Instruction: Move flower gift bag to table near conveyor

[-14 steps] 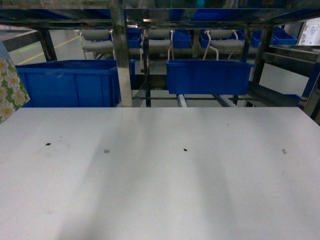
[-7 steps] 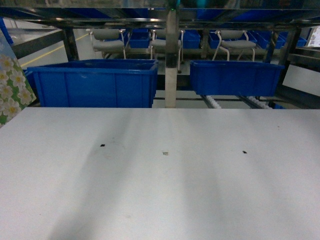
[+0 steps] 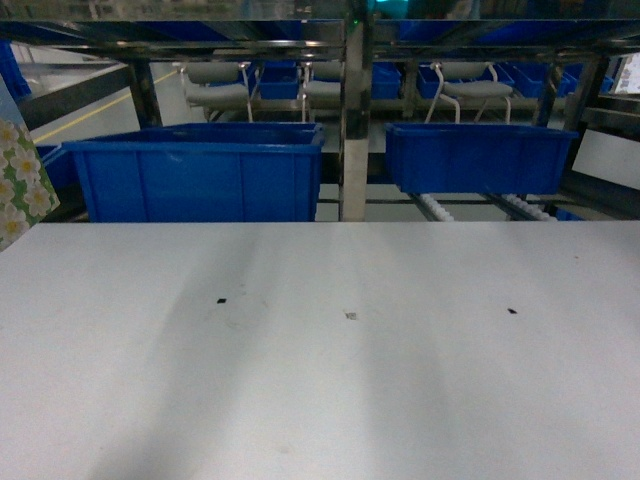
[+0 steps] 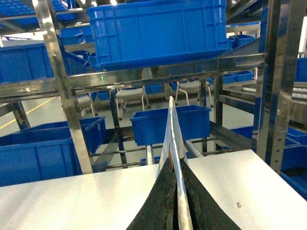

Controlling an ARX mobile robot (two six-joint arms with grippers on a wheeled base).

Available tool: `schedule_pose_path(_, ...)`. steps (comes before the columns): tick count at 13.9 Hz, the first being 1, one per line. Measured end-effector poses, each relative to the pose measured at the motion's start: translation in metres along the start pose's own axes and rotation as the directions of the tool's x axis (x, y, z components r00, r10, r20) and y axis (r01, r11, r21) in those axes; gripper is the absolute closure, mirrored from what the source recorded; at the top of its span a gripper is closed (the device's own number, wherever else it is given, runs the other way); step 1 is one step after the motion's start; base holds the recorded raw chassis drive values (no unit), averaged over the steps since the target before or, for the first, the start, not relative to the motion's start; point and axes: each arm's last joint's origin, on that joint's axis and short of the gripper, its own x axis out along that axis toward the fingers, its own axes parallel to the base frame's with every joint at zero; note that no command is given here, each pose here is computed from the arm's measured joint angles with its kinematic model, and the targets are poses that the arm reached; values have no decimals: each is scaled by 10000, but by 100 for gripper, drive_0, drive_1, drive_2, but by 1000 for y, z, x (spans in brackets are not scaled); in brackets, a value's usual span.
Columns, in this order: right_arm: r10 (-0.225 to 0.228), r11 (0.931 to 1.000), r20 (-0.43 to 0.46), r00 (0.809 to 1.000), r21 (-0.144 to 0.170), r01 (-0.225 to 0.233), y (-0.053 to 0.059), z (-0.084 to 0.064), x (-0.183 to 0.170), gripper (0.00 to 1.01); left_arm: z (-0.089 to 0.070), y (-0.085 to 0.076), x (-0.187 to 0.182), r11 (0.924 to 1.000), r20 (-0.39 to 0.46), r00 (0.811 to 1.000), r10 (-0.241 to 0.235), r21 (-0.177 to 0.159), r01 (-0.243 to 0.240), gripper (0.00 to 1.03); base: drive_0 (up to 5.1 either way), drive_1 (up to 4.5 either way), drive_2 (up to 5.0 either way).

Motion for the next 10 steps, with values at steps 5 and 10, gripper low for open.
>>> schedule_pose_path(5,50,10000,21,10000,-7,-50,0,0,0,99,0,0,0,10000,16,10000,38,-7,-38,101,-165,422,-290)
schedule_pose_path(10,38,10000,-48,10000,10,-38,0,-1,0,99,0,0,0,10000,-24,10000,15,9,-15,101,-18,228,-265)
